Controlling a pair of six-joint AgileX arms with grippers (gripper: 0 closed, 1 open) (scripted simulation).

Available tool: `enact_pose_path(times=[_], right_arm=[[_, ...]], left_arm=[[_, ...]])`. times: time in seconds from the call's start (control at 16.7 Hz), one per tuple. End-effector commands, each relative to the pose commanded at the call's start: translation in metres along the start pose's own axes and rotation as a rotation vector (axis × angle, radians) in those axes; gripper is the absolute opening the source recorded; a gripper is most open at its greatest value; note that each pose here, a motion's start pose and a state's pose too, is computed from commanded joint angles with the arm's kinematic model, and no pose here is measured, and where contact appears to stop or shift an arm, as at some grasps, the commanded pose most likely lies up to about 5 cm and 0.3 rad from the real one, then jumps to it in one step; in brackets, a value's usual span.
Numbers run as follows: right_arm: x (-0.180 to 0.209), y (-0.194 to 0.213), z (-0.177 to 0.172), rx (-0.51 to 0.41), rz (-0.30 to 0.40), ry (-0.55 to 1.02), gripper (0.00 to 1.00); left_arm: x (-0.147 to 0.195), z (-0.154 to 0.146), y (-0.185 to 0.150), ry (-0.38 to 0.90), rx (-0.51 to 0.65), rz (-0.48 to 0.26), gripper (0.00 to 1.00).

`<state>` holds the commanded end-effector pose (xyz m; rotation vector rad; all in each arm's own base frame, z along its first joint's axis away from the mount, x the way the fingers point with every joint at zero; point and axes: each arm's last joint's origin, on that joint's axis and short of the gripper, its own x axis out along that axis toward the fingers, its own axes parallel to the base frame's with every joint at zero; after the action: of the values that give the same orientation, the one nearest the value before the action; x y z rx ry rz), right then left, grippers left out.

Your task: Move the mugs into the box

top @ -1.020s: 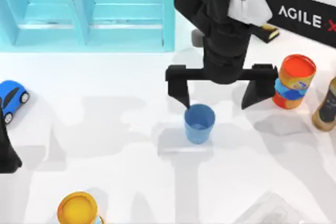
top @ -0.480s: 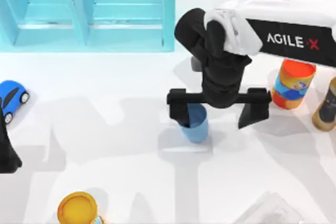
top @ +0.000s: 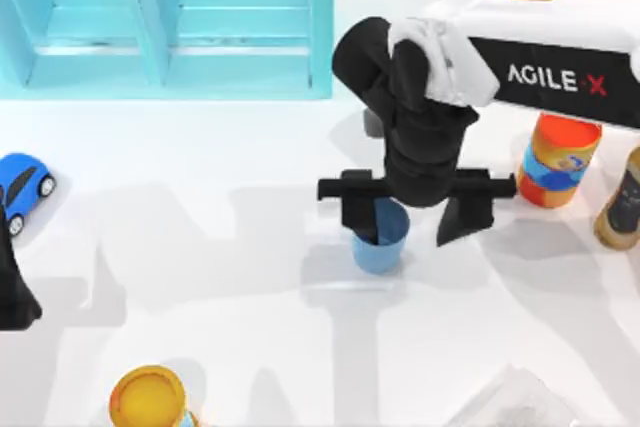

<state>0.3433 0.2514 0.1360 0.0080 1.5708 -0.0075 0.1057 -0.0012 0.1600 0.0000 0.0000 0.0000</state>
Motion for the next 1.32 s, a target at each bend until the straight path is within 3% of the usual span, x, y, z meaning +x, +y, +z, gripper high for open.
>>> enact_pose_path(times=[0.36,0.96,1.32], right_arm=[[0.000,0.000,0.000,0.000,0.000,0.000,0.02],[-0.002,-0.002,0.001,0.002,0.001,-0.002,0.00],[-0.072,-0.069,0.005,0.003,-0.001,-0.004,0.00]], left_arm=[[0.000,0.000,0.000,0.000,0.000,0.000,1.00],[0.000,0.000,0.000,0.000,0.000,0.000,1.00],[0.000,0.000,0.000,0.000,0.000,0.000,1.00]])
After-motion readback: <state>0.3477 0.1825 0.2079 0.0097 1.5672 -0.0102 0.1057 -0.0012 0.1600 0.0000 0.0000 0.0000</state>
